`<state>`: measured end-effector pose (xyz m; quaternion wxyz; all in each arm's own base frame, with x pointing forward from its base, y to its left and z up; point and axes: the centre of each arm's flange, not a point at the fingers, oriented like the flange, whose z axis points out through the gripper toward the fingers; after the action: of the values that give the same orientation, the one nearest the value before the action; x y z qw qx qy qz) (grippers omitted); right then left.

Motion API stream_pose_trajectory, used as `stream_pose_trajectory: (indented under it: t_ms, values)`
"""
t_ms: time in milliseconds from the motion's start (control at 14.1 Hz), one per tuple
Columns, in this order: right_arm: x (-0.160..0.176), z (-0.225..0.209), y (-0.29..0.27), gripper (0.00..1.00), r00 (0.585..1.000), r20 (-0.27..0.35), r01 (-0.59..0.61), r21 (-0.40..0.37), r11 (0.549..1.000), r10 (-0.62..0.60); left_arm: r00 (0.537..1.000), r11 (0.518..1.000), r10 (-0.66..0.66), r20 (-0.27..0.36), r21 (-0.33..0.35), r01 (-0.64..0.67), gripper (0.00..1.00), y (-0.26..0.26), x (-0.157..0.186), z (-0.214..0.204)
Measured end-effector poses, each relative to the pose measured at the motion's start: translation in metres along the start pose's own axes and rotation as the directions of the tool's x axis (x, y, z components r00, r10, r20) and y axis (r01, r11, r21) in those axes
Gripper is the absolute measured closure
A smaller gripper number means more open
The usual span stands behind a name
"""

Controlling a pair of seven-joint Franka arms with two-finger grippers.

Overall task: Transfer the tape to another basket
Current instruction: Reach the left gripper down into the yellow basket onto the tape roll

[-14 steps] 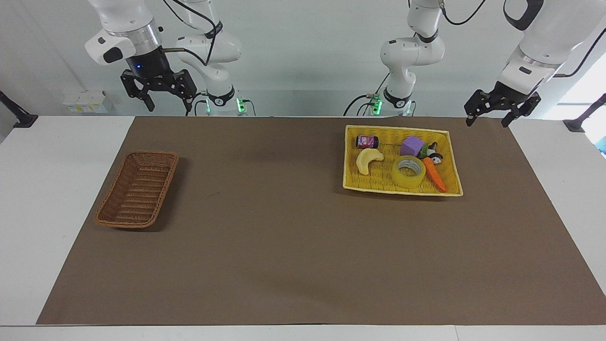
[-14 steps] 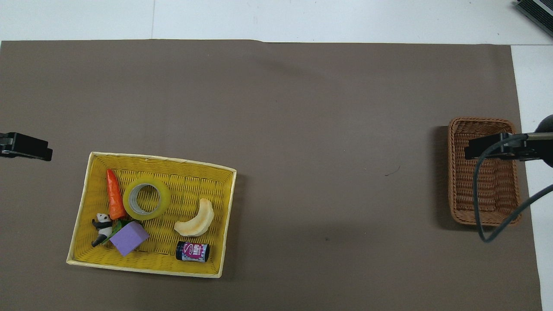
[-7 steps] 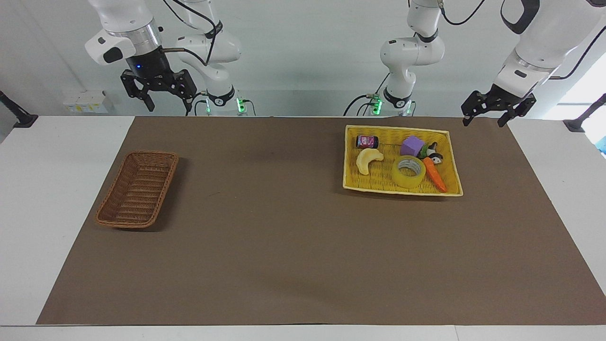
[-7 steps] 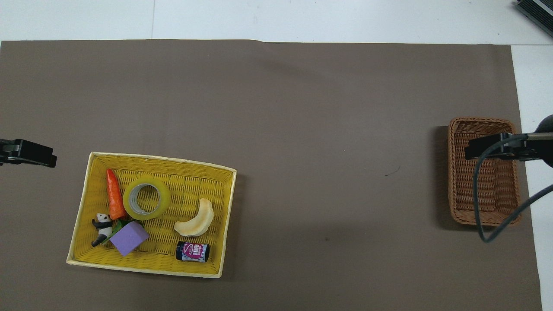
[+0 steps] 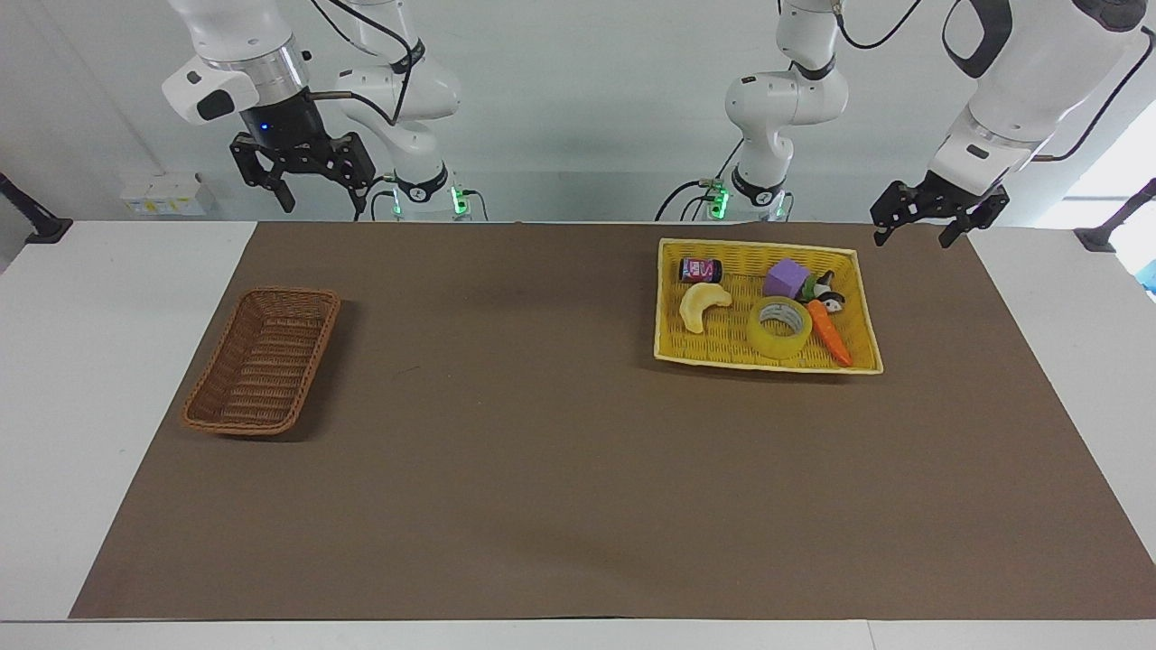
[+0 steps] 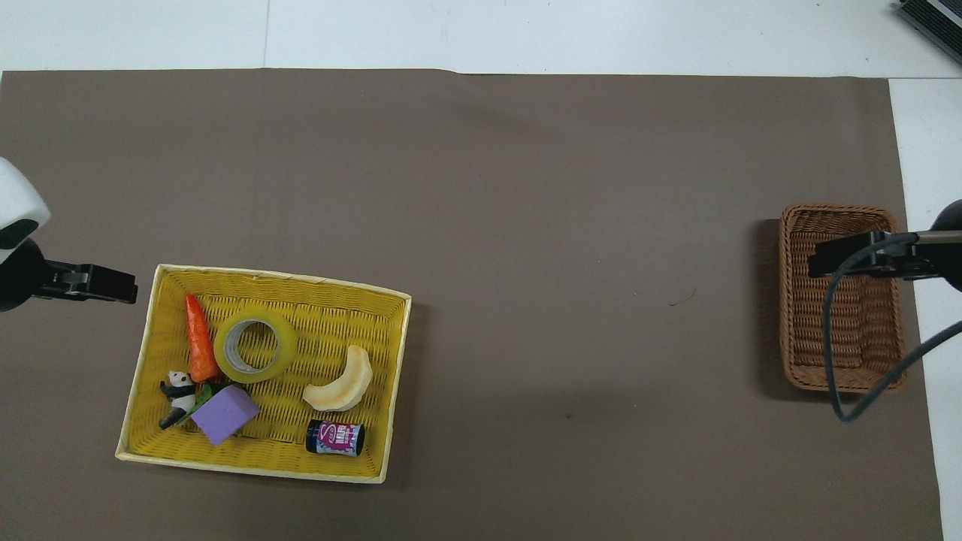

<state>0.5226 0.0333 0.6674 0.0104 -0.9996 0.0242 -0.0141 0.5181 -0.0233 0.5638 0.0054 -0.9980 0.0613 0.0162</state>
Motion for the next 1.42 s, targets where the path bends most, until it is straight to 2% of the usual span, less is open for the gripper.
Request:
stream_pose_trajectory:
  t_ms: [425, 778, 991, 1203, 1344, 1415]
  values:
    - [0.0, 0.0, 0.0, 0.0, 1.0, 0.0, 0.0, 0.0, 1.0, 0.0, 1.0, 1.0, 0.019, -0.006, -0.002, -0.019, 0.0, 0.012, -0.002, 0.053]
    - [0.0, 0.0, 0.0, 0.0, 1.0, 0.0, 0.0, 0.0, 1.0, 0.0, 1.0, 1.0, 0.022, 0.019, -0.009, -0.022, 0.0, 0.016, -0.012, 0.114]
    - [0.0, 0.0, 0.0, 0.0, 1.0, 0.0, 0.0, 0.0, 1.0, 0.0, 0.999, 0.999, 0.008, 0.038, -0.047, -0.006, 0.0, 0.026, -0.02, 0.143]
    - [0.0, 0.0, 0.0, 0.0, 1.0, 0.0, 0.0, 0.0, 1.0, 0.0, 0.999, 0.998, 0.017, 0.041, -0.055, -0.015, 0.0, 0.04, -0.027, 0.182]
    - [0.0, 0.0, 0.0, 0.0, 1.0, 0.0, 0.0, 0.0, 1.0, 0.0, 0.998, 0.998, 0.017, 0.06, -0.057, -0.014, 0.04, 0.043, -0.029, 0.204]
    - [0.0, 0.0, 0.0, 0.0, 1.0, 0.0, 0.0, 0.0, 1.0, 0.0, 0.997, 0.998, 0.016, 0.071, -0.057, -0.012, 0.15, 0.042, -0.03, 0.211]
